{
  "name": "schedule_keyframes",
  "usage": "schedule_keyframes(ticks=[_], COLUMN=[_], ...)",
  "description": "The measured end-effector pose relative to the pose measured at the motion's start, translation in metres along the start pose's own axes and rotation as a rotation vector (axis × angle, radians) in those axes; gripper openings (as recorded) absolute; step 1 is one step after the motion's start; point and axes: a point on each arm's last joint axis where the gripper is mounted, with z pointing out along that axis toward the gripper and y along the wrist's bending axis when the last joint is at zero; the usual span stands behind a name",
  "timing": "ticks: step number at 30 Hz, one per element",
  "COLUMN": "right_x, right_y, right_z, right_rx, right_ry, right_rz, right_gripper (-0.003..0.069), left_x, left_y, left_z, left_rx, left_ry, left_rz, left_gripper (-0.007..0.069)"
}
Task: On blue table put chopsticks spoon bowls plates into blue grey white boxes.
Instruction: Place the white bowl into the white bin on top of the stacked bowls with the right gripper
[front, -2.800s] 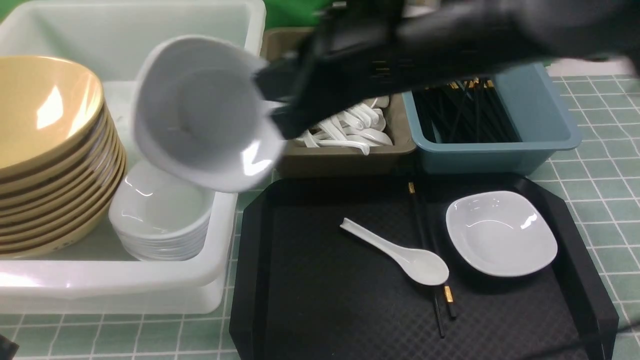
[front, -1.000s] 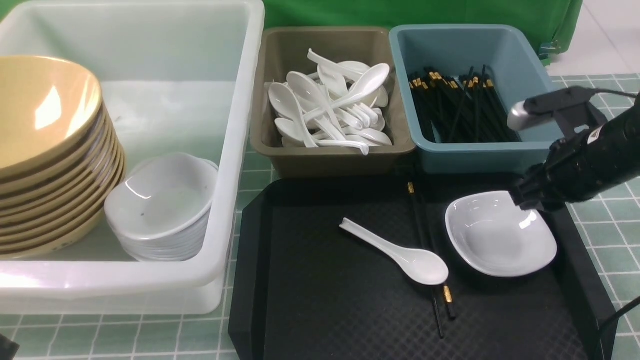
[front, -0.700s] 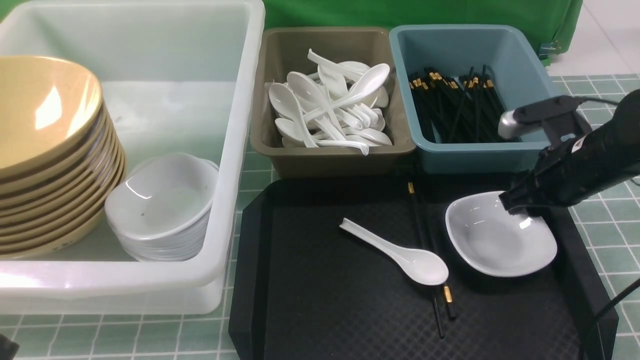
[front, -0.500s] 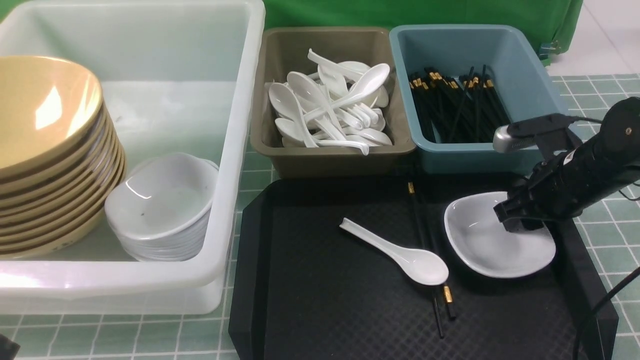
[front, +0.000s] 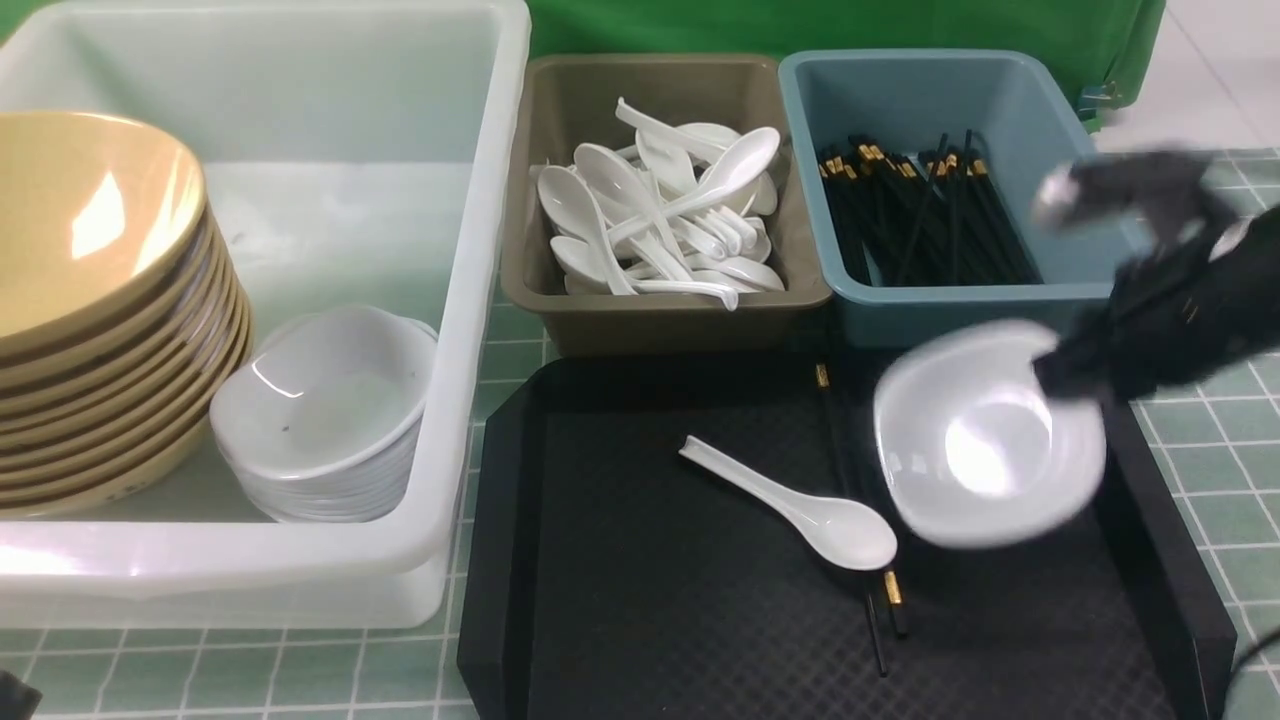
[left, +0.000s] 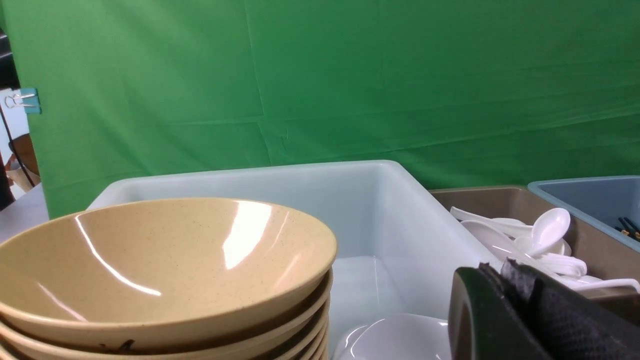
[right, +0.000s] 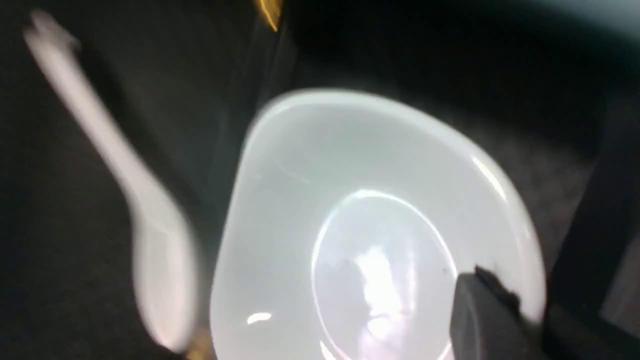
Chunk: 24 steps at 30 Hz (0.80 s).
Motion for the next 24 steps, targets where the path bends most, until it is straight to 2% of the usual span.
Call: schedule_keyframes(ticks=[5, 8, 11, 13, 14, 15, 18, 21, 24], right_x=[-0.052, -0.078, -0.092, -0.096, -0.098, -0.099, -0.098, -0.1, -0.101], right_y=[0.064, 0.122, 0.177, 0.191, 0.22, 0.235, 0.257, 0.267, 0.271], right_z=[-0.058, -0.07, -0.053, -0.045, -0.02, -0.003, 0.038, 0.074, 0.089], right_rx=[-0.081, -0.192, -0.278, -0.294, -0.313, -0.316, -0.32, -0.329, -0.332], right_ry=[-0.365, -0.528, -0.594, -0.605, -0.602, -0.603, -0.561, -0.533, -0.519], right_rz=[-0.178, -0.28, -0.385, -0.417, -0.503, -0.563, -0.637, -0.586, -0.563], right_gripper=[0.0072, 0.0072, 0.0072, 0.0072, 0.0072, 0.0072, 0.0072, 0.0074, 0.0092], left_x=[0.0, 0.0, 0.0, 0.0, 0.0, 0.0, 0.0, 0.0, 0.0], left_y=[0.0, 0.0, 0.0, 0.0, 0.0, 0.0, 0.0, 0.0, 0.0], left_z=[0.0, 0.0, 0.0, 0.0, 0.0, 0.0, 0.0, 0.0, 0.0], left_rx=[0.0, 0.0, 0.0, 0.0, 0.0, 0.0, 0.0, 0.0, 0.0], left_ry=[0.0, 0.0, 0.0, 0.0, 0.0, 0.0, -0.001, -0.001, -0.001], left_rz=[0.001, 0.001, 0.001, 0.001, 0.001, 0.001, 0.001, 0.001, 0.002], left_gripper=[0.0005, 0.0005, 0.0005, 0.0005, 0.0005, 0.0005, 0.0005, 0.0005, 0.0005])
